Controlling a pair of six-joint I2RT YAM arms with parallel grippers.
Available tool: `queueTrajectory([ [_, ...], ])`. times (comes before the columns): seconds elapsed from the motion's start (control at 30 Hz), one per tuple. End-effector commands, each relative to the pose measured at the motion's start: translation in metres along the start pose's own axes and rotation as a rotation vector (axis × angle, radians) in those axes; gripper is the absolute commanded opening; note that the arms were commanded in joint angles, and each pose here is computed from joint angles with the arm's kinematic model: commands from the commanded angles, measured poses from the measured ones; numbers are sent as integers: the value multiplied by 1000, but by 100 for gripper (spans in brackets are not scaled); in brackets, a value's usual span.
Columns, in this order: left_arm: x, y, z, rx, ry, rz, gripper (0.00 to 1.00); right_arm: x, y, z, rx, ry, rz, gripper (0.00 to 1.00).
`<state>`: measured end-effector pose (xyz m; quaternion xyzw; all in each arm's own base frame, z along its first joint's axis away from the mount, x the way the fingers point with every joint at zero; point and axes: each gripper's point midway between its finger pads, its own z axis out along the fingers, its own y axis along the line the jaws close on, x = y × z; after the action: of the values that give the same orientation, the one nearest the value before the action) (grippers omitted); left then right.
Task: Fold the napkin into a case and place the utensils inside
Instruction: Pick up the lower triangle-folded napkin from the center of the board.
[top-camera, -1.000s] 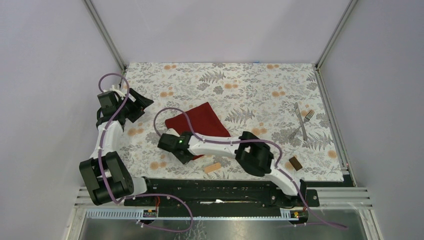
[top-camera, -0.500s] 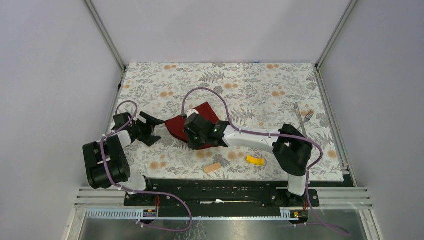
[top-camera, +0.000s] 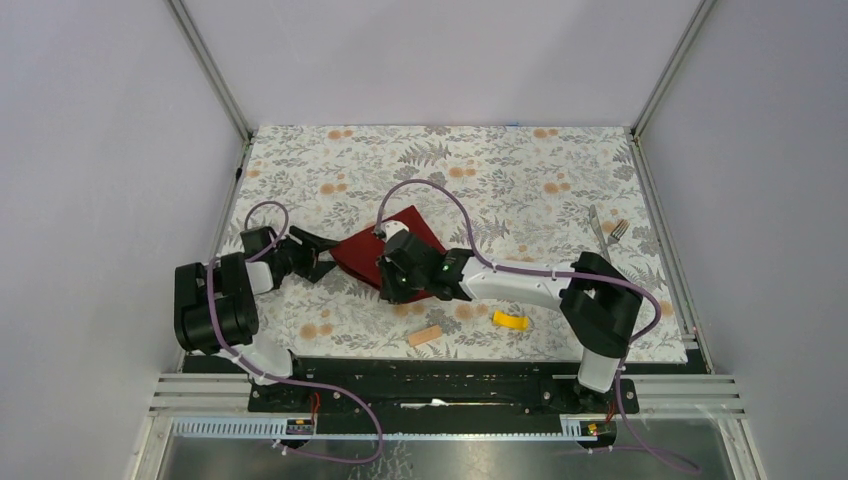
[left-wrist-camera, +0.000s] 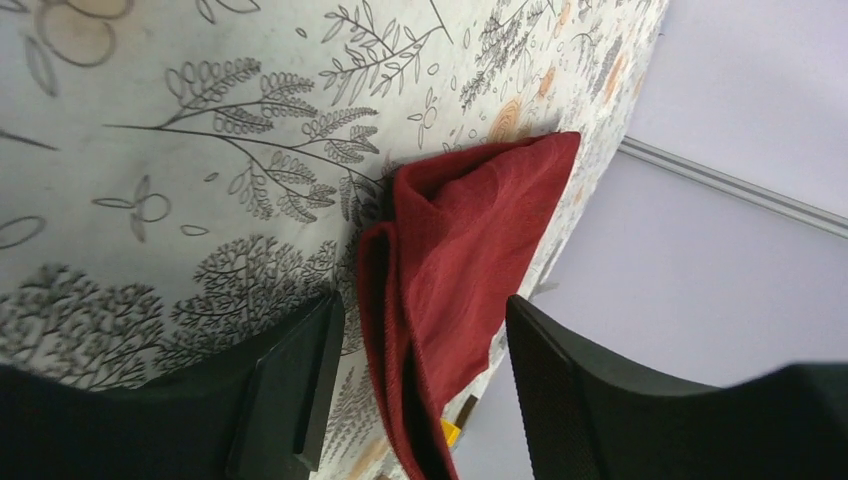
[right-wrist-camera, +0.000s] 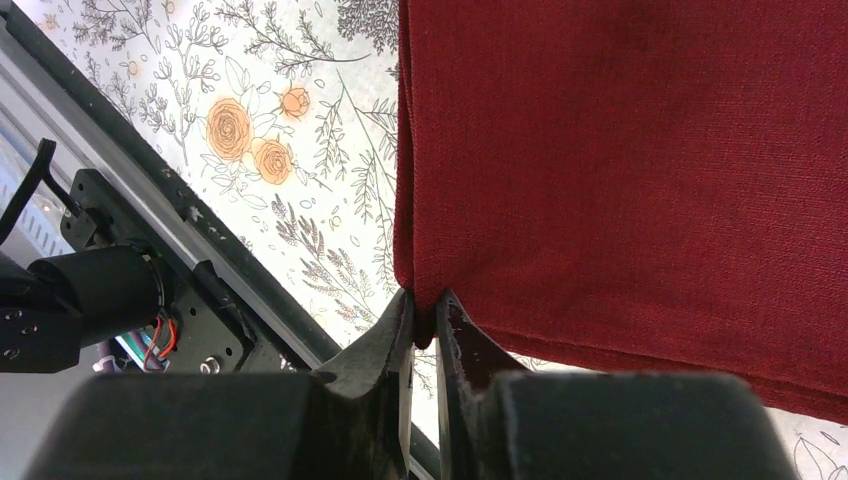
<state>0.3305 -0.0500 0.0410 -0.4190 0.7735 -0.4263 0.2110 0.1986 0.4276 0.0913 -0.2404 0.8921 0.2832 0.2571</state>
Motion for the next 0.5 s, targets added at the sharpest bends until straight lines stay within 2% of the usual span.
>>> queueTrajectory([
  [0.0,-7,10,13,-48,-46,17,61,-21,13,-17,-75,-80,27,0],
  [0.07,-7,7,15,-50,-47,29,55,-20,13,-18,-79,-78,28,0],
  [0.23,-15,0,12,-93,-85,119,33,-18,12,-22,-94,-79,35,0],
  [0.4,-24,-25,2,-176,-181,288,25,2,10,-22,-187,-56,110,0],
  [0.47,-23,-35,0,-219,-203,349,18,15,6,-20,-241,-35,157,0],
])
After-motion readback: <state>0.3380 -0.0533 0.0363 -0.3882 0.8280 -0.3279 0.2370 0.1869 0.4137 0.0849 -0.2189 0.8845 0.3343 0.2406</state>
